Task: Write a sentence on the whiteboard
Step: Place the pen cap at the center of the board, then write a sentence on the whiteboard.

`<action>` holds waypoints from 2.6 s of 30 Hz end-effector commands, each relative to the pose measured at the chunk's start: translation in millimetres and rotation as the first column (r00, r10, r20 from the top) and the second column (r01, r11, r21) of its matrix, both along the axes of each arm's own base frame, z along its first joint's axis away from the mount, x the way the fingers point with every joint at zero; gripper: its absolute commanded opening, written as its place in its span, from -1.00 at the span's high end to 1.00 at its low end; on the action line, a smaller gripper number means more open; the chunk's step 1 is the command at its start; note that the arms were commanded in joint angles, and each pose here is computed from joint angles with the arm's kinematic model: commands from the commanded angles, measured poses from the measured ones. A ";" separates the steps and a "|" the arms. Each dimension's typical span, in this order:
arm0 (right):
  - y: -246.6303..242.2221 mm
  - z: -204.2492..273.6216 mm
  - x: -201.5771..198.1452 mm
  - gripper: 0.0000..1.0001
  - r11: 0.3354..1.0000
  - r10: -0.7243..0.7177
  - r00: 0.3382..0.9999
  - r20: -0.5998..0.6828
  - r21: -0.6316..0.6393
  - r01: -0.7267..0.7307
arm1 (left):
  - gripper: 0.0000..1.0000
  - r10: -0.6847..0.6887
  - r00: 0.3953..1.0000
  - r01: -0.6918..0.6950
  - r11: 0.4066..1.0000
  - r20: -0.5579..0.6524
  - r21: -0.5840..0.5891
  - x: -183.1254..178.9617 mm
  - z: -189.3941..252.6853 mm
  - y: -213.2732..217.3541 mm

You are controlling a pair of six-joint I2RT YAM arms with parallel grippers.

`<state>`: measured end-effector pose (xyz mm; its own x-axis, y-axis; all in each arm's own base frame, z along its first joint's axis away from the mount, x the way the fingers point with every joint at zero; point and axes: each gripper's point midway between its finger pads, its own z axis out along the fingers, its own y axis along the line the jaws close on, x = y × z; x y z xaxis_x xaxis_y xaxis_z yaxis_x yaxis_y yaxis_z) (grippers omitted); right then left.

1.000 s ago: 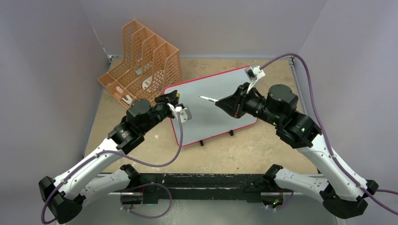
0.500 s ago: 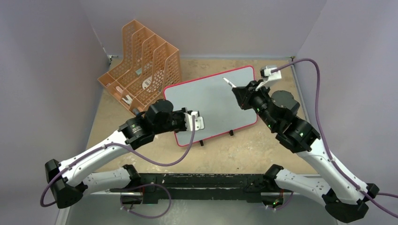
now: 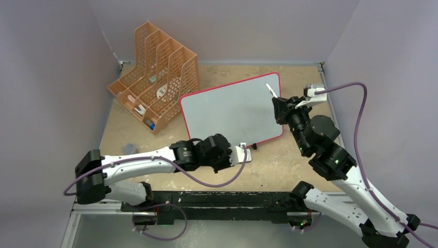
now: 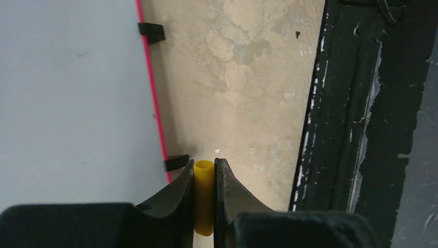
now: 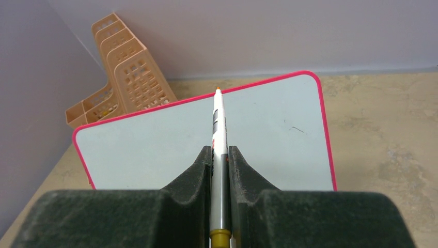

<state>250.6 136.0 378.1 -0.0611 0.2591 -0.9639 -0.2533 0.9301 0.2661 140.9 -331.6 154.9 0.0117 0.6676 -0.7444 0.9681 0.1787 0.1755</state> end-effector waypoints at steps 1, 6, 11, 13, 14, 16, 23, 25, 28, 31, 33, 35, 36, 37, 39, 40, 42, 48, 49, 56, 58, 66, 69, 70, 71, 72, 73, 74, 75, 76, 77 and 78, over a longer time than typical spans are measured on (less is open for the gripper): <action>-7.8 13.5 0.9 1.00 0.998 -0.040 0.997 0.061 0.045 0.038 | 1.00 0.127 0.989 -0.126 0.992 -0.072 0.014 -4.3 -22.0 -14.2; -8.1 9.5 -0.9 1.00 0.998 -0.036 0.998 0.058 0.055 0.033 | 0.96 0.154 0.980 -0.146 0.987 -0.127 0.068 -12.4 -50.1 -29.8; -10.3 7.5 -2.6 1.00 0.997 -0.040 0.998 0.056 0.062 0.036 | 0.93 0.173 0.973 -0.157 0.981 -0.151 0.113 -11.2 -77.6 -42.4; -10.3 7.5 -2.9 1.00 0.997 -0.039 0.998 0.057 0.063 0.035 | 0.92 0.170 0.974 -0.151 0.980 -0.149 0.126 -10.2 -87.3 -45.6; -10.5 7.1 -3.0 1.00 0.997 -0.039 0.998 0.056 0.062 0.036 | 0.91 0.166 0.974 -0.146 0.980 -0.151 0.132 -10.2 -91.5 -47.1; -10.5 6.8 -3.4 1.00 0.998 -0.037 0.998 0.055 0.060 0.034 | 0.90 0.161 0.974 -0.139 0.980 -0.157 0.145 -10.5 -98.5 -50.0; -9.9 3.8 -3.7 1.00 0.997 -0.034 0.998 0.050 0.064 0.031 | 0.80 0.172 0.967 -0.128 0.966 -0.187 0.225 -14.5 -127.8 -47.3; -9.9 4.0 -3.5 1.00 0.998 -0.034 0.998 0.050 0.063 0.031 | 0.73 0.171 0.964 -0.121 0.964 -0.204 0.239 -17.3 -131.6 -47.0; -9.3 4.3 -3.7 1.00 0.998 -0.032 0.998 0.050 0.064 0.029 | 0.63 0.176 0.962 -0.123 0.962 -0.210 0.242 -18.3 -133.7 -46.2; -7.7 3.1 -3.1 1.00 0.998 -0.027 0.999 0.046 0.065 0.024 | 0.53 0.179 0.961 -0.122 0.959 -0.212 0.255 -18.9 -135.9 -44.3; -6.8 2.8 -3.0 1.00 0.998 -0.025 0.999 0.044 0.067 0.022 | 0.45 0.182 0.960 -0.123 0.957 -0.214 0.261 -19.3 -135.8 -43.3; -6.8 2.8 -3.0 1.00 0.998 -0.024 0.999 0.044 0.067 0.021 | 0.41 0.184 0.959 -0.124 0.956 -0.215 0.265 -19.7 -135.7 -42.3; -6.6 3.1 -3.2 1.00 0.998 -0.023 0.999 0.044 0.067 0.020 | 0.39 0.185 0.959 -0.125 0.957 -0.216 0.263 -19.7 -134.2 -42.5; -6.3 3.8 -3.3 1.00 0.997 -0.021 0.999 0.046 0.069 0.018 | 0.37 0.186 0.958 -0.127 0.958 -0.217 0.259 -19.7 -132.0 -43.0; -6.3 4.9 -3.7 1.00 0.998 -0.019 0.999 0.047 0.067 0.016 | 0.32 0.188 0.958 -0.135 0.962 -0.217 0.238 -18.9 -123.5 -46.0; -6.4 4.9 -3.5 1.00 0.998 -0.020 0.999 0.047 0.065 0.017 | 0.29 0.189 0.958 -0.139 0.964 -0.216 0.225 -17.9 -117.5 -48.0; -6.2 4.9 -3.5 1.00 0.998 -0.019 0.999 0.045 0.063 0.016 | 0.25 0.196 0.958 -0.156 0.969 -0.208 0.192 -14.6 -101.8 -52.7; -6.8 9.0 -4.4 1.00 0.998 -0.018 0.999 0.050 0.065 0.014 | 0.13 0.212 0.958 -0.204 0.977 -0.191 0.062 -1.9 -43.2 -59.8; -6.8 10.4 -4.6 1.00 0.998 -0.017 0.998 0.052 0.067 0.013 | 0.10 0.217 0.957 -0.214 0.976 -0.194 0.037 1.3 -32.5 -58.8; -8.2 19.2 -4.6 1.00 0.998 -0.021 0.998 0.062 0.058 0.017 | -0.11 0.277 0.937 -0.313 0.937 -0.214 -0.155 44.6 44.4 -33.4; -7.4 21.2 -4.4 1.00 0.998 -0.018 0.998 0.062 0.058 0.014 | -0.21 0.299 0.932 -0.337 0.922 -0.204 -0.192 57.1 63.9 -23.3; -2.7 25.6 -1.9 1.00 1.000 -0.003 0.999 0.052 0.028 0.002 | -0.65 0.419 0.892 -0.452 0.836 -0.169 -0.311 115.9 125.4 27.6; -3.1 29.8 2.0 1.00 1.000 -0.019 0.998 0.055 0.015 0.019 | -0.69 0.465 0.867 -0.497 0.798 -0.177 -0.341 136.5 141.0 49.3; -3.5 31.6 4.0 1.00 1.000 -0.027 0.998 0.062 0.001 0.027 | -0.69 0.473 0.861 -0.509 0.787 -0.187 -0.348 141.5 144.9 55.5; -0.9 30.0 5.4 1.00 1.000 -0.020 0.998 0.053 -0.008 0.021 | -0.69 0.483 0.854 -0.520 0.777 -0.194 -0.356 147.3 149.1 62.6; 2.7 27.5 7.3 1.00 1.000 -0.011 0.999 0.044 -0.020 0.012 | -0.69 0.500 0.843 -0.537 0.760 -0.199 -0.366 154.8 153.8 72.0; 5.9 25.8 8.0 1.00 0.999 0.002 0.999 0.038 -0.034 0.000 | -0.69 0.511 0.835 -0.549 0.747 -0.204 -0.376 159.1 158.1 79.1; 8.6 24.8 8.7 1.00 0.999 0.013 0.999 0.033 -0.045 -0.011 | -0.70 0.524 0.827 -0.560 0.732 -0.206 -0.389 163.8 163.6 86.8; 11.5 22.6 9.2 1.00 0.998 0.025 0.999 0.026 -0.056 -0.023 | -0.72 0.532 0.821 -0.567 0.717 -0.208 -0.406 167.4 170.6 94.3; 14.1 22.0 9.3 1.00 0.997 0.037 0.999 0.023 -0.065 -0.036 | -0.75 0.544 0.812 -0.578 0.698 -0.211 -0.423 171.5 177.5 103.1; 16.5 20.8 9.7 1.00 0.996 0.046 0.999 0.019 -0.073 -0.045 | -0.78 0.554 0.805 -0.585 0.678 -0.213 -0.446 174.4 187.6 112.0; 18.7 19.5 10.5 1.00 0.995 0.054 0.998 0.015 -0.081 -0.053 | -0.81 0.560 0.799 -0.590 0.662 -0.219 -0.463 177.1 195.0 120.0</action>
